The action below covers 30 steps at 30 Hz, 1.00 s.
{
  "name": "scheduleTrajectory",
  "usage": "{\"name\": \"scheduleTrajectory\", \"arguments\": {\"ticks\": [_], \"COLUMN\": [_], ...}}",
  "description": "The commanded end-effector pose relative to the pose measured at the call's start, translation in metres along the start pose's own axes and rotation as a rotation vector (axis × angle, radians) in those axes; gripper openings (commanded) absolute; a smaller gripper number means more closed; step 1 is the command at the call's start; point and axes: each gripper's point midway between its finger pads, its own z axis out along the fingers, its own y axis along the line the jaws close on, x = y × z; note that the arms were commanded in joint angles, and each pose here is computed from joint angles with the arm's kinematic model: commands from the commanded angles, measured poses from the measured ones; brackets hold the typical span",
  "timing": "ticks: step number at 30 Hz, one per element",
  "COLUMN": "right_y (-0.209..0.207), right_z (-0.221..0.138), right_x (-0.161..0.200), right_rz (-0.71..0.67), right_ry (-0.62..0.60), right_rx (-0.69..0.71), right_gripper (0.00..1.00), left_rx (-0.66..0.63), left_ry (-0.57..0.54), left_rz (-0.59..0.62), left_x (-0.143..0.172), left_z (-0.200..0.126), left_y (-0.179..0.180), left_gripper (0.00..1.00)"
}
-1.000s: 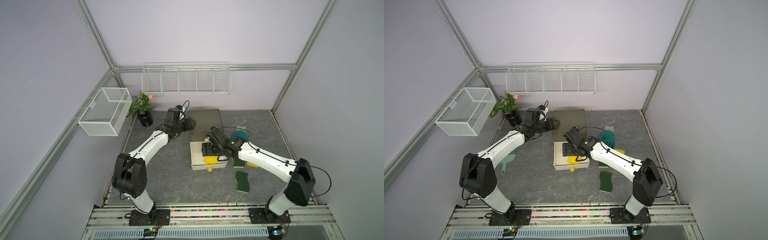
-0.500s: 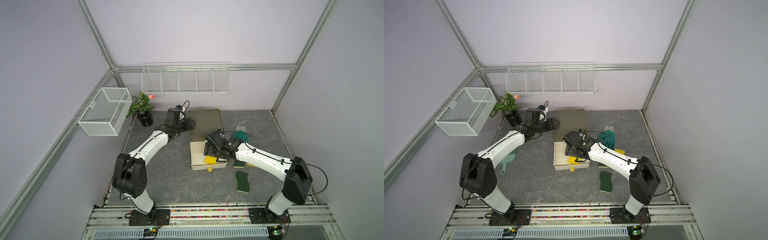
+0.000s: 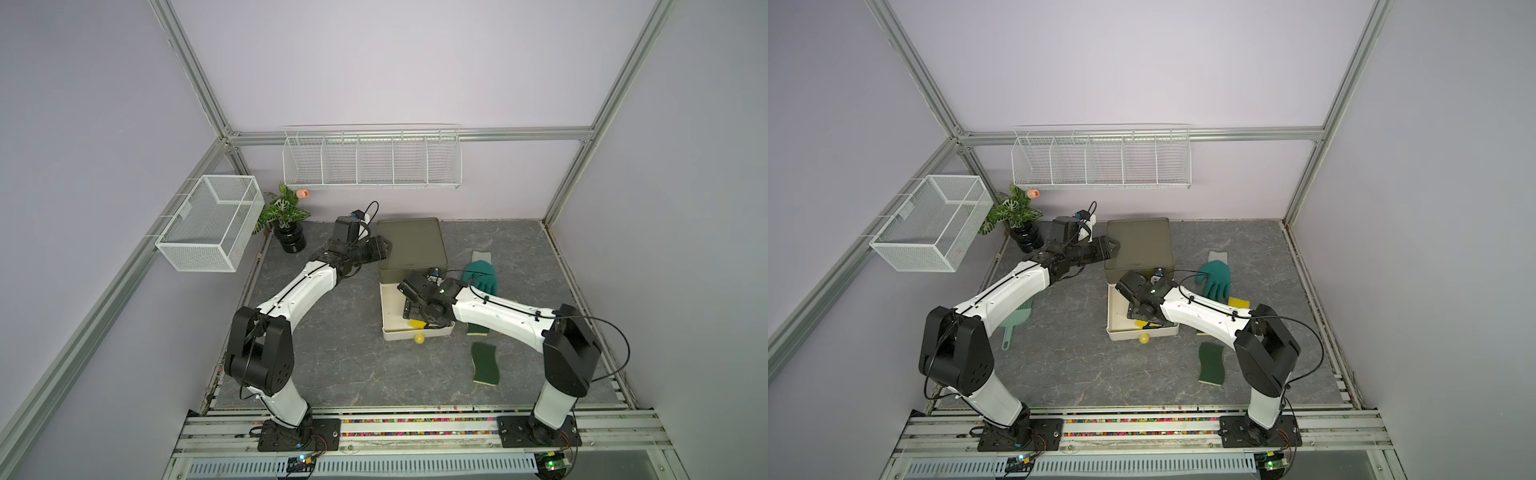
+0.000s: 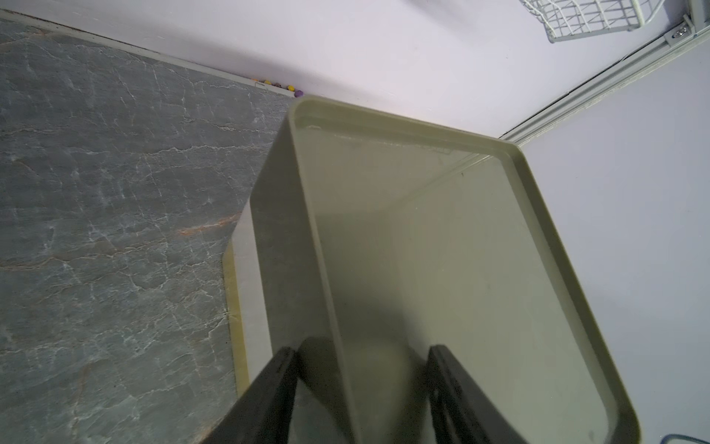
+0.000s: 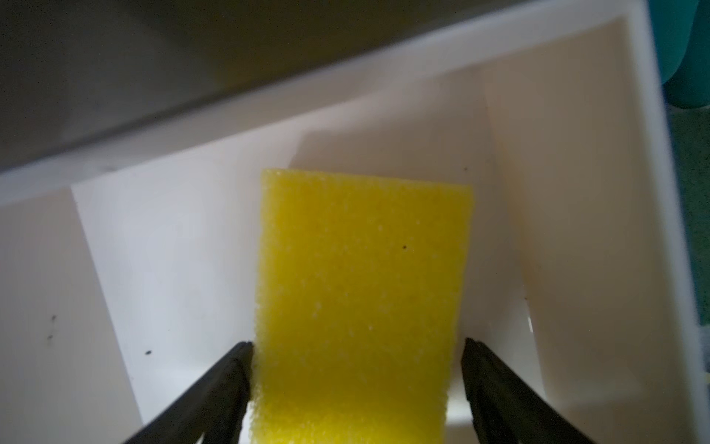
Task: Take the sponge out of the drawer
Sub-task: Pick up the sponge from the drawer.
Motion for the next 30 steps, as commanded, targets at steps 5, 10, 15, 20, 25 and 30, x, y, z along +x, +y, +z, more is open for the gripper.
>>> {"name": "scheduleTrajectory", "arguments": {"ticks": [5,10,15,20,25,30], "right_y": [0.009,0.01,0.01,0.01,0.012,0.017], "right_z": [0.009,0.014,0.018,0.012,0.008,-0.001], "right_x": [-0.011,-0.007,-0.004,-0.008,-0.011,-0.017], "right_rz": [0.005,-0.008,-0.01,-0.005,-0.002,-0.002], "right_ry": [-0.032,-0.012,-0.003,-0.019,-0.028,-0.046], "right_rx": [0.01,0.02,0.027,0.02,0.011,-0.023], "right_gripper": [0.89,0.95,0.92,0.78,0.68,0.62], "left_rx": [-0.005,-0.003,-0.006,-0.004,-0.003,-0.004], "left_ry": [0.201,0.199,0.198,0.196,0.195,0.194], "left_rz": [-0.025,-0.025,-0.025,-0.026,-0.027,-0.027], "left_x": [0.061,0.06,0.059,0.057,0.057,0.056], "left_z": [0.018,0.018,0.016,0.016,0.016,0.016], "left_y": [0.012,0.012,0.013,0.012,0.012,0.012], "left_gripper": [0.58,0.58,0.58,0.58,0.58,0.58]}}
